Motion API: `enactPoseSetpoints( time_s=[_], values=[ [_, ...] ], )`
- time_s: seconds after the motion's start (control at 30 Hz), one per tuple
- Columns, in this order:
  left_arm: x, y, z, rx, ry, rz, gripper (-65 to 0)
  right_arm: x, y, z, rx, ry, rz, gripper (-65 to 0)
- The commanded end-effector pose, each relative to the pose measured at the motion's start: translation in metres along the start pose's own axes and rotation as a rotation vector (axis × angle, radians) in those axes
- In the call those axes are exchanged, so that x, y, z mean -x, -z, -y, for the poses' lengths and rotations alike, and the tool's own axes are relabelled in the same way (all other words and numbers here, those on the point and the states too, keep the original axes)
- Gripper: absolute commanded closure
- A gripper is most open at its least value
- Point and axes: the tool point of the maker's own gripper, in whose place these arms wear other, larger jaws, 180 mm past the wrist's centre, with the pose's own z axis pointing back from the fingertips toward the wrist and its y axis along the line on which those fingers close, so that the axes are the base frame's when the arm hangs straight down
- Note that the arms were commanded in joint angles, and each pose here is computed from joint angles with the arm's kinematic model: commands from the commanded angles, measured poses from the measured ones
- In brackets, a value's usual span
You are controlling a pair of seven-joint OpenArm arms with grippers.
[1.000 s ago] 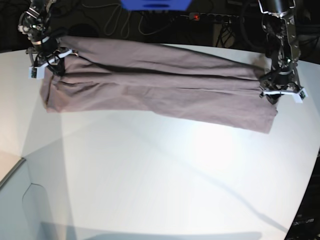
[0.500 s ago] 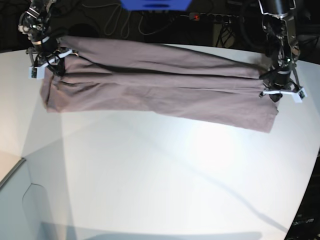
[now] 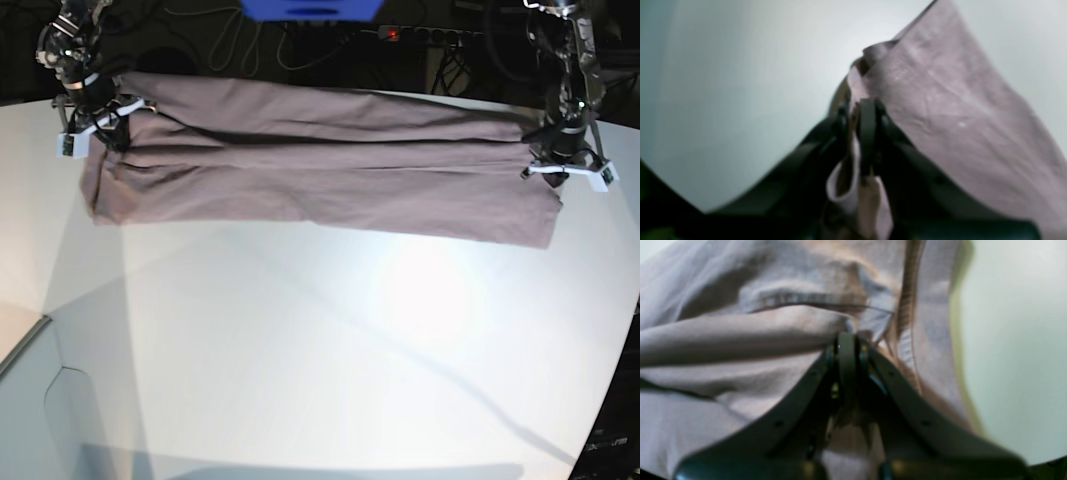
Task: Layout the t-shirt on the table in an organized manner, then fold the t-shirt properly
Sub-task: 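Hold the shirt strip taut between both grippers above the table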
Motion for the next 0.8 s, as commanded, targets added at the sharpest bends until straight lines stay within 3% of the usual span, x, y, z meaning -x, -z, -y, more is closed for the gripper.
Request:
enactPoseSetpoints(
  time_s=[0.0,0.77],
  values=[
    [-0.03,0.0,0.012,0.035,0.012,0.084,-0.2,-0.004,-0.002,0.003,-0.005,-0.021,0.003,0.0],
    [-0.033,-0.018,0.035,0.086,-0.006,0.123,-0.2,-0.005,-0.001,0.002,-0.008,-0.02,0.006,0.0]
  ],
)
